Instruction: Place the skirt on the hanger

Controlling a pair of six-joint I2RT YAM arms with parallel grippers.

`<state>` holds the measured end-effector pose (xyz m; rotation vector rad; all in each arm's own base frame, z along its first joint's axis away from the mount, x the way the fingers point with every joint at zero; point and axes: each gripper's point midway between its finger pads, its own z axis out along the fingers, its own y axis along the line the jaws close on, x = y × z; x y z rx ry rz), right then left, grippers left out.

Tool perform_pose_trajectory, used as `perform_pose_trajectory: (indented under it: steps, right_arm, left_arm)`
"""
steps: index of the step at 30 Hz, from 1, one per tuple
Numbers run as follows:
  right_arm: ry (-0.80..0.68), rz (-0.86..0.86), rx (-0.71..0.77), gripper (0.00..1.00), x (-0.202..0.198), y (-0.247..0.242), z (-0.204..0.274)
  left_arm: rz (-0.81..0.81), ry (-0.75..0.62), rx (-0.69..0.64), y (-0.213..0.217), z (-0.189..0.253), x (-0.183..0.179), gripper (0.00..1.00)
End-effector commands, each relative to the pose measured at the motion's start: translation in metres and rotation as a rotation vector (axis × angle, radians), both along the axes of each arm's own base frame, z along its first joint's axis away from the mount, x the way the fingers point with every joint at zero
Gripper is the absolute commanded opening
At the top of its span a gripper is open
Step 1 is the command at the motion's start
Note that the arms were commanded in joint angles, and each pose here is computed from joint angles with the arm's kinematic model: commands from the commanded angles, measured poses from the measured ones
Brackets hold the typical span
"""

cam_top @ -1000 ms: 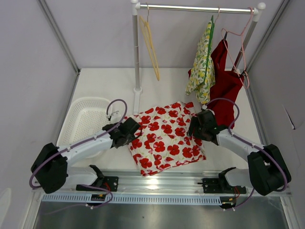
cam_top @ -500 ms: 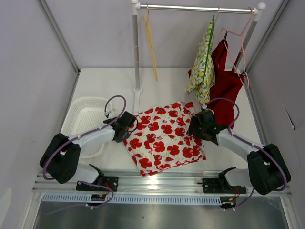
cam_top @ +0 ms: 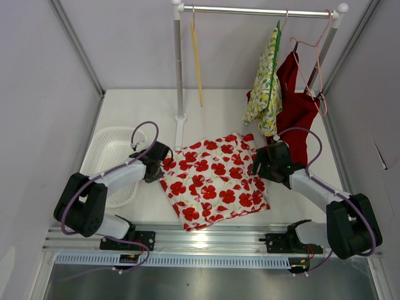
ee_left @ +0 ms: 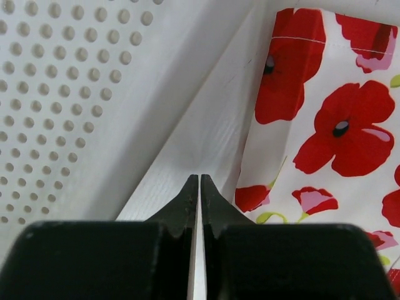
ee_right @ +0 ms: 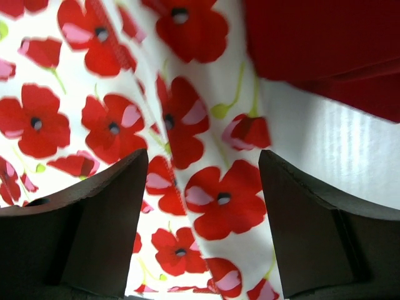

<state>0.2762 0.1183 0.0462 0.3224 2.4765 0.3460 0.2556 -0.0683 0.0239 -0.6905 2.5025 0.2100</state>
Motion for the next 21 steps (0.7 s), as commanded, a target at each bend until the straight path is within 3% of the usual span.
perform_pose_trajectory:
  steps: [1,2,4,9,17,20,21]
  right_arm:
    - [-0.055,-0.007,0.02,0.79,0.016,-0.007,0.011]
    - [-0.06,-0.003,0.023,0.79,0.02,-0.008,0.014]
    - [-0.033,-0.008,0.034,0.8,0.024,-0.011,0.007]
    - [-0.027,-0.021,0.045,0.8,0.04,-0.011,0.003]
    - [-0.002,-0.014,0.073,0.71,0.045,0.0,-0.007]
    - [-0.004,-0.01,0.066,0.6,0.041,0.003,-0.008]
    - [-0.008,-0.01,0.067,0.56,0.041,0.004,-0.007]
  left_arm:
    - [-0.046,-0.04,-0.018,-0.005,0.007,0.013,0.15]
    - [-0.063,-0.044,-0.047,-0.011,0.007,0.014,0.3]
    - [-0.089,-0.069,-0.08,-0.018,0.01,0.019,0.44]
    - [-0.114,-0.07,-0.114,-0.029,0.007,0.025,0.5]
    - [-0.119,-0.032,-0.112,-0.035,-0.005,0.028,0.41]
    - [-0.124,-0.032,-0.111,-0.037,-0.005,0.032,0.26]
    - [-0.128,-0.031,-0.114,-0.038,-0.005,0.033,0.16]
